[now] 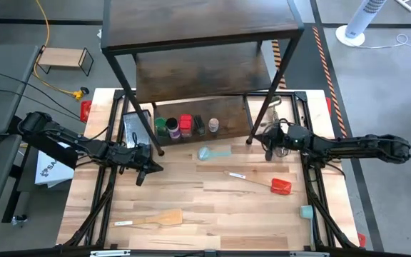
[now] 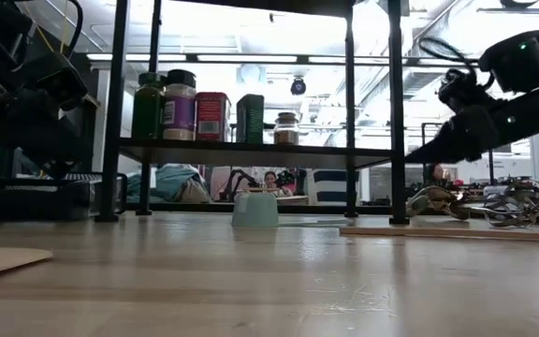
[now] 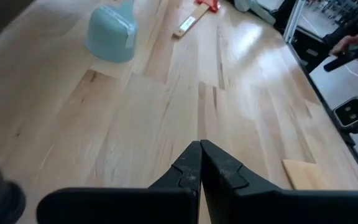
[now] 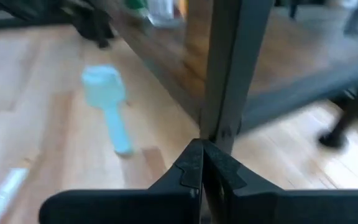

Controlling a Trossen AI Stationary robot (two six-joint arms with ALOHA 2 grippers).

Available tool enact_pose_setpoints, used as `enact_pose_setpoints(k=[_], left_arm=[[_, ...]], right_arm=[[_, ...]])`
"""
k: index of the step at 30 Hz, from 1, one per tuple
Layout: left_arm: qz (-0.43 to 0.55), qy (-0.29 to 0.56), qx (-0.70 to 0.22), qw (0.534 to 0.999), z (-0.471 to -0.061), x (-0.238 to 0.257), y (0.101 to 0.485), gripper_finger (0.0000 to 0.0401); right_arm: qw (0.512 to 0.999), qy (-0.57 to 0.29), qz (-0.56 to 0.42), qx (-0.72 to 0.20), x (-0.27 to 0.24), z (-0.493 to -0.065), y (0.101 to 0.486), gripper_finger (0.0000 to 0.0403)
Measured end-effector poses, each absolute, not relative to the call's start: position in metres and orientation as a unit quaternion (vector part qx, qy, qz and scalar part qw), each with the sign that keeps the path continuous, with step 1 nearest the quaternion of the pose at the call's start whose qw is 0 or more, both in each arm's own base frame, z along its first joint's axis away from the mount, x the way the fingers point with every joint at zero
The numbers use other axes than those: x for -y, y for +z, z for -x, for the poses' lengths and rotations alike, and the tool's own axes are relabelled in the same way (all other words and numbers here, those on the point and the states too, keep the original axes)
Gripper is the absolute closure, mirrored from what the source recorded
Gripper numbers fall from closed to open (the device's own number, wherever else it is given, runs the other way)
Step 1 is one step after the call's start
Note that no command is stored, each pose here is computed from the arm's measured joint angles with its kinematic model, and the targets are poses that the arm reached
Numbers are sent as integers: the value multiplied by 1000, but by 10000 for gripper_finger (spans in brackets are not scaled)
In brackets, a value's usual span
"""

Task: Shelf spices
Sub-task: Adjust the shelf on the table, then return to Home Position

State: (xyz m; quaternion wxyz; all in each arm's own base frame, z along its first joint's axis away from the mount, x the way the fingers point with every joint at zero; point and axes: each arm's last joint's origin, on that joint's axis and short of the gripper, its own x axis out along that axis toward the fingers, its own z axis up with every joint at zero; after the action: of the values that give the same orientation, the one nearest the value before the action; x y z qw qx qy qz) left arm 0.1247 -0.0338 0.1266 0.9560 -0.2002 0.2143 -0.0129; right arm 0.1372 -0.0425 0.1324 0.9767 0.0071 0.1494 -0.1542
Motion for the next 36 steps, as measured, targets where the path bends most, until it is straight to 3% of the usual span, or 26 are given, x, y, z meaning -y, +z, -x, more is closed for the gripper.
enact_pose_setpoints(k=[16, 23, 36], left_arm=[[200, -12, -213, 956, -125, 34, 127, 398], [210, -22, -179, 961, -119, 32, 136, 398], [254, -66, -11, 965, -98, 25, 169, 398]], right_arm=[[955, -172, -17, -242, 42, -128, 116, 403], [970, -175, -8, -170, 37, -113, 136, 402], [983, -180, 17, 32, 30, -92, 172, 402]])
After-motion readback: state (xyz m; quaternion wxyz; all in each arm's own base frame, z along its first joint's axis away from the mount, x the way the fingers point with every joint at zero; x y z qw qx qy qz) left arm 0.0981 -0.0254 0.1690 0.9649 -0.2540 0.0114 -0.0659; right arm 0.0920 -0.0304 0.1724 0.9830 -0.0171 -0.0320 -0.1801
